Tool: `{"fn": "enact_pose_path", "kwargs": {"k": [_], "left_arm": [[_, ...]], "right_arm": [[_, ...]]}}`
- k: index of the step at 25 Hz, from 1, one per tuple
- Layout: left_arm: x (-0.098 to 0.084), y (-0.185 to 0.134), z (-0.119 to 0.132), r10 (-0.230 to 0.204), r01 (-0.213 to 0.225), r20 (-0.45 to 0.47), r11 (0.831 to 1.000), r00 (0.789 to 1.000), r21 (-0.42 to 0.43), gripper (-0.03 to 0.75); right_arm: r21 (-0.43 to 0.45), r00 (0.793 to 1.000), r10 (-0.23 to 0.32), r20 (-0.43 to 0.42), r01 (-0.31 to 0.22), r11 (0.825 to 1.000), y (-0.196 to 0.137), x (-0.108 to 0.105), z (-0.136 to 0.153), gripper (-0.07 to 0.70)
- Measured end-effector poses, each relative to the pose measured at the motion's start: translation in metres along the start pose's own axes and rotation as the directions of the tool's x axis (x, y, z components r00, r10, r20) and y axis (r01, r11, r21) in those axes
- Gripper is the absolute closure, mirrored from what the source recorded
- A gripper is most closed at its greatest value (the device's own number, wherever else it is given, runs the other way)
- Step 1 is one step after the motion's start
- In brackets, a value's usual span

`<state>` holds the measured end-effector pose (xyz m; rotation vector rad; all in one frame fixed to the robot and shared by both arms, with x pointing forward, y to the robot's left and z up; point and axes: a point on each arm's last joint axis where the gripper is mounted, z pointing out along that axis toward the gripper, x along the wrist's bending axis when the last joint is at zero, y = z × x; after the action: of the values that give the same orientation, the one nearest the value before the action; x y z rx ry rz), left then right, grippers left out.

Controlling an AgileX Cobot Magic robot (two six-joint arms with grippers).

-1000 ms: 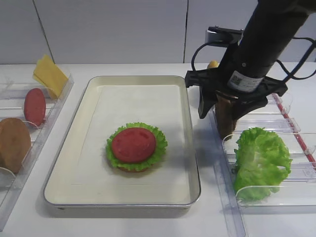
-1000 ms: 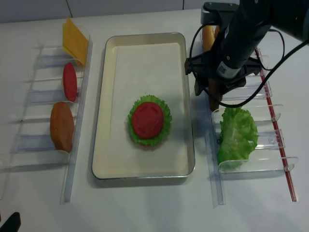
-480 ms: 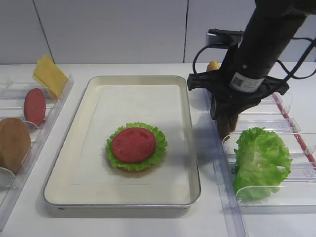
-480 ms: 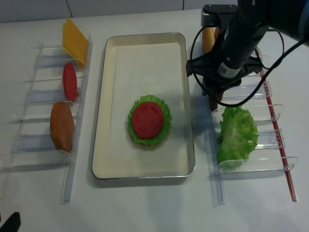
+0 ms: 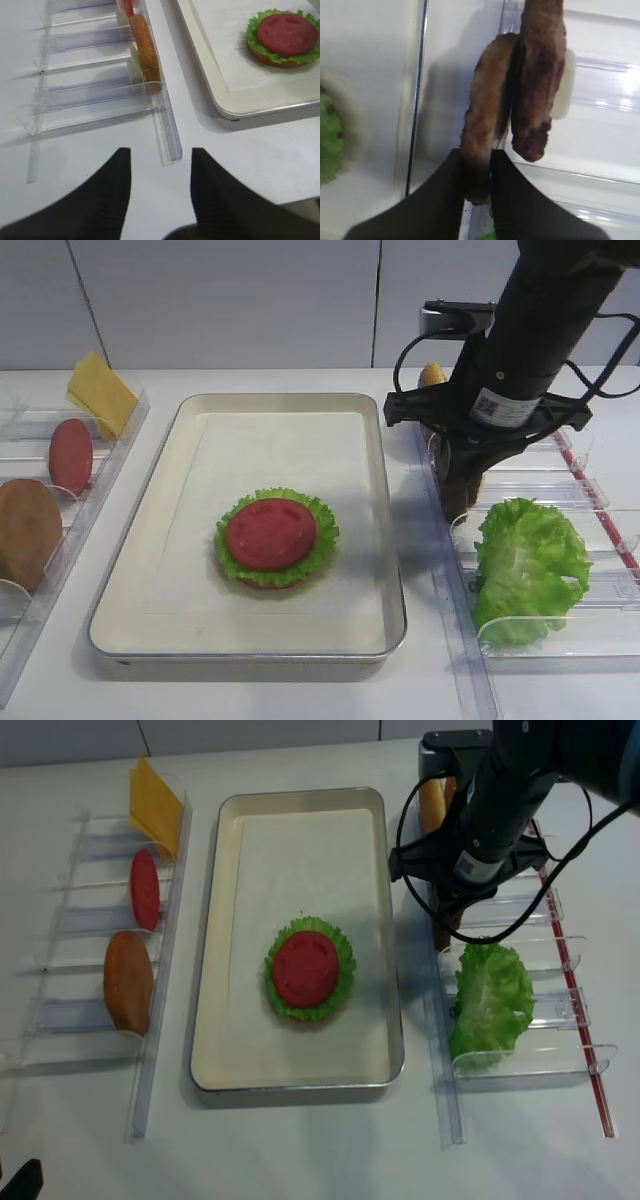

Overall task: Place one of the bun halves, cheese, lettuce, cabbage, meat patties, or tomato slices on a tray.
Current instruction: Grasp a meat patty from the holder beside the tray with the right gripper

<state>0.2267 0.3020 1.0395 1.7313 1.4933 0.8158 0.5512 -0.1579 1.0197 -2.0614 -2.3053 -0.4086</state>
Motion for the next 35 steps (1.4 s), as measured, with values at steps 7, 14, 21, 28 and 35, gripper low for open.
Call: {"fn": "enact_pose_path", "kwargs": {"k": [7, 14, 21, 28, 35], "left_arm": [[0.0, 0.0, 0.0, 0.0, 0.0, 0.0, 1.0, 1.0, 0.0, 0.454], [0.0, 0.0, 0.0, 0.0, 0.0, 0.0, 1.0, 1.0, 0.0, 0.454], [0.0, 0.0, 0.0, 0.0, 0.0, 0.0, 1.0, 1.0, 0.0, 0.454], [0.0, 0.0, 0.0, 0.0, 0.0, 0.0, 1.0, 1.0, 0.0, 0.454], [0.0, 0.0, 0.0, 0.0, 0.0, 0.0, 1.0, 1.0, 0.0, 0.454]], "right_arm": [[-0.002, 0.999, -0.028, 0.026, 0.029, 1.0, 0.0, -0.002, 0.0, 0.473], [0.007, 0.999, -0.031, 0.027, 0.03, 1.0, -0.001, -0.003, 0.0, 0.477], [-0.024, 0.999, -0.044, 0.021, 0.045, 0.999, -0.008, -0.002, -0.024, 0.477], [-0.04, 0.998, -0.055, 0.015, 0.055, 0.998, -0.017, -0.001, -0.044, 0.477], [-0.109, 0.994, -0.098, -0.046, 0.093, 0.99, -0.028, 0.004, -0.074, 0.478]]}}
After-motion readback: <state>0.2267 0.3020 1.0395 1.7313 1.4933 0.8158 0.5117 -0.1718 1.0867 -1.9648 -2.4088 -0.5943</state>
